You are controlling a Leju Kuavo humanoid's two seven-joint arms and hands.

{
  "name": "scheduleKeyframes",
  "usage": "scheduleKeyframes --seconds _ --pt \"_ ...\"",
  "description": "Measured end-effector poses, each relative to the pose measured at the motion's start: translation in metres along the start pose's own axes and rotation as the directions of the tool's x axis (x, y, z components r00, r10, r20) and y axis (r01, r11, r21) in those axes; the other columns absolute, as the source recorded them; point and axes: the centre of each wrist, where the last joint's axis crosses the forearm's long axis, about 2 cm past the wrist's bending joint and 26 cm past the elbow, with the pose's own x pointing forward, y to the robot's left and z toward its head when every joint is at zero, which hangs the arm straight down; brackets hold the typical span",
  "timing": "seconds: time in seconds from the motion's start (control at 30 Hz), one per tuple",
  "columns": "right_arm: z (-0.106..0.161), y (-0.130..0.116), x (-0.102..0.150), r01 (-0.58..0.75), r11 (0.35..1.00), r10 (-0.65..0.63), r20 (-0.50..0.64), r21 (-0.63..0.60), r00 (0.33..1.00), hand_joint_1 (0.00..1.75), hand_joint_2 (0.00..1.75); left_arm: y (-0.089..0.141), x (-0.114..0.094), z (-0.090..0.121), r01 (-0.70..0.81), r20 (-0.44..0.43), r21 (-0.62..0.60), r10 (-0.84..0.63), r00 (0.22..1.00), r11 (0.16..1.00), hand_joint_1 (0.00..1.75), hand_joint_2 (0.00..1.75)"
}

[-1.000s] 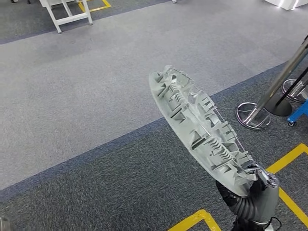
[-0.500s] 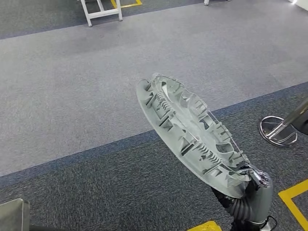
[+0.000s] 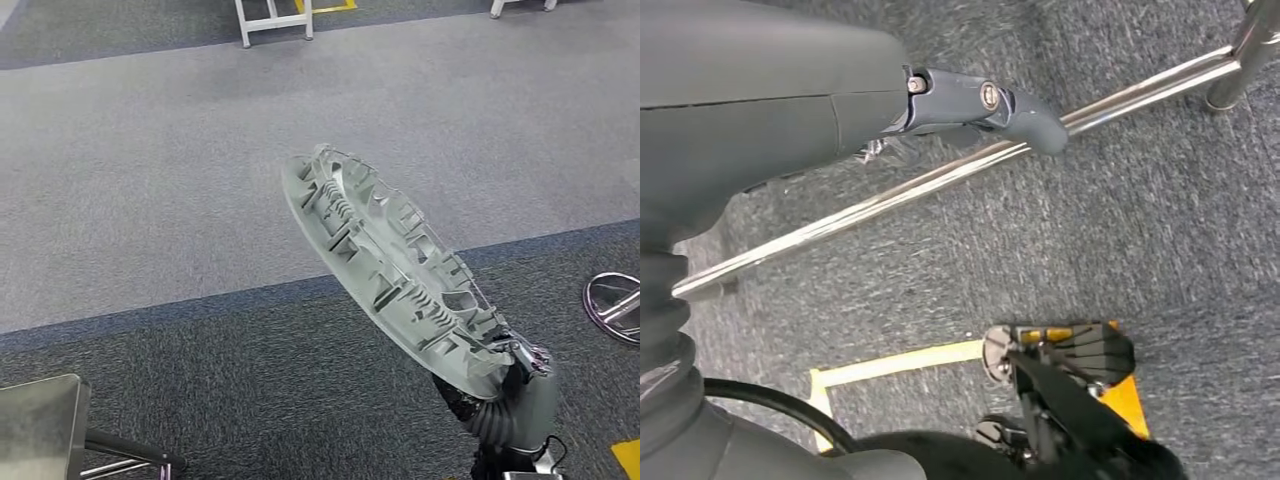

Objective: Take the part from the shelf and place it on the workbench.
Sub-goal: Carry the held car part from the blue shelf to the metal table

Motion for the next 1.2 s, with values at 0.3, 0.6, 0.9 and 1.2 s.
scheduleKeyframes --seconds 0.3,0.6,0.9,1.2 --pt "0.001 0.005 -0.003 0.013 1.000 -0.013 -0.006 0.021 1.000 1.75 1.75 -0.003 0.003 -0.001 -0.002 0.006 -0.003 0.002 1.000 1.000 0.00 1.75" --pt "0.003 0.020 -0.006 0.054 0.995 -0.053 -0.016 0.082 0.998 1.75 1.75 0.005 0.001 -0.002 0.011 0.005 0.009 -0.011 1.000 1.000 0.00 1.75" --pt "0.004 0.032 -0.007 0.085 0.988 -0.083 -0.022 0.126 0.996 1.75 1.75 0.007 -0.001 -0.001 0.017 0.003 0.008 -0.017 1.000 1.000 0.00 1.75" --pt "-0.005 0.052 -0.008 0.117 0.971 -0.120 0.003 0.210 0.993 1.75 1.75 0.010 0.001 -0.002 0.036 0.012 -0.002 -0.036 0.999 0.999 0.00 1.75"
